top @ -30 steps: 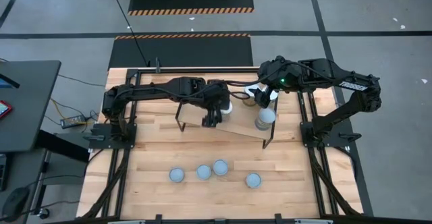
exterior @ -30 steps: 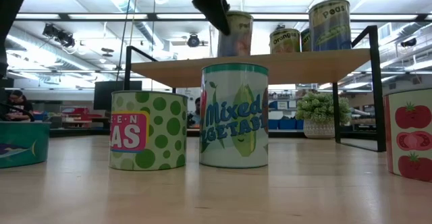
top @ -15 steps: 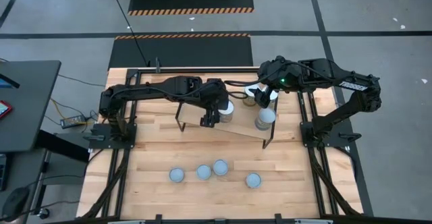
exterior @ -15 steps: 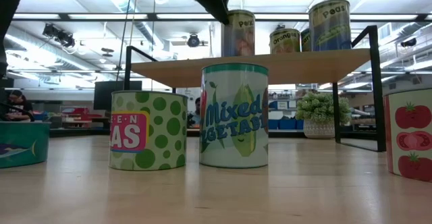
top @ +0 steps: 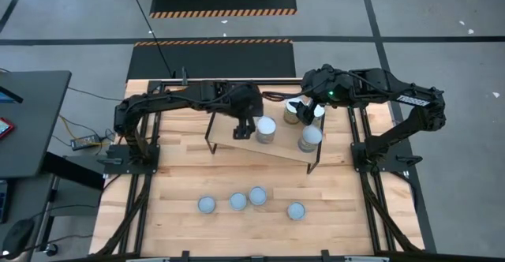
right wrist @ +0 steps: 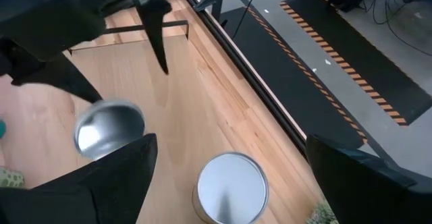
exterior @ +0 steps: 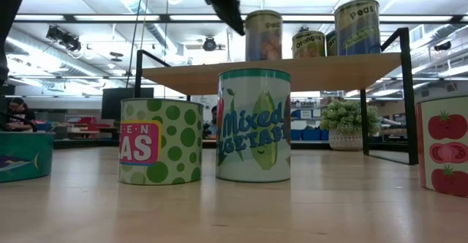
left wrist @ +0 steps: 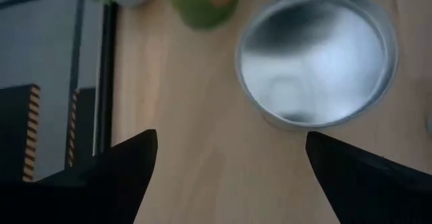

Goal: Pick and place cans onto a shelf
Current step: Put the canned peaches on the shelf

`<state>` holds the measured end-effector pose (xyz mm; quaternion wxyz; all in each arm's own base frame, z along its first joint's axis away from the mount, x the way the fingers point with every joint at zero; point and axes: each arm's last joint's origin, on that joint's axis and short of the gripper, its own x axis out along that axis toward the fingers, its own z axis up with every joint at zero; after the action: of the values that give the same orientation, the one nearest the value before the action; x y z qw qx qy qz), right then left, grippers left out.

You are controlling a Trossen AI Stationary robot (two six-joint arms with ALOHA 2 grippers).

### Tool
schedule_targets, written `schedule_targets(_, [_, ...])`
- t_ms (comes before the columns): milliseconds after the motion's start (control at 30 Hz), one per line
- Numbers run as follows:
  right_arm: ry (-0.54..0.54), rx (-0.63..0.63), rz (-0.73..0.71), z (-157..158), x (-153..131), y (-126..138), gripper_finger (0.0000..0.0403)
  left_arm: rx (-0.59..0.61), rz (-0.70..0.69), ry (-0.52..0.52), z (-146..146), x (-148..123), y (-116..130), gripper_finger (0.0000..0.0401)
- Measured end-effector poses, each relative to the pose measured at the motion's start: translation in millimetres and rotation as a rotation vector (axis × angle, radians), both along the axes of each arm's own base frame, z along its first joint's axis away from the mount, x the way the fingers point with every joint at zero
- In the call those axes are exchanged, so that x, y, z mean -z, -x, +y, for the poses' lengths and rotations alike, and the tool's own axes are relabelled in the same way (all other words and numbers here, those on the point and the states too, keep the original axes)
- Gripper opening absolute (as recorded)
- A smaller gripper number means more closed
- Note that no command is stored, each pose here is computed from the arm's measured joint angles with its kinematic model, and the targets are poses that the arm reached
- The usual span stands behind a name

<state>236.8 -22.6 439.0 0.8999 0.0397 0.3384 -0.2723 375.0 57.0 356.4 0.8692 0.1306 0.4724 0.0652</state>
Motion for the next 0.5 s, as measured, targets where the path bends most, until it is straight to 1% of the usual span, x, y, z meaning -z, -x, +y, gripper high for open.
schedule_targets(100, [0.000,0.000,0.000,0,0,0,0.0385,-0.014,-0.059,-0.023,2,-2,-7,0.0384])
schedule_targets(233, [0.002,0.001,-0.001,0,0,0,0.0385,-0.023,-0.134,-0.024,2,-1,-17,0.0384])
schedule_targets(500, [0.007,-0.002,0.003,0,0,0,0.0385,-0.029,-0.149,-0.009,-1,15,-36,0.0384])
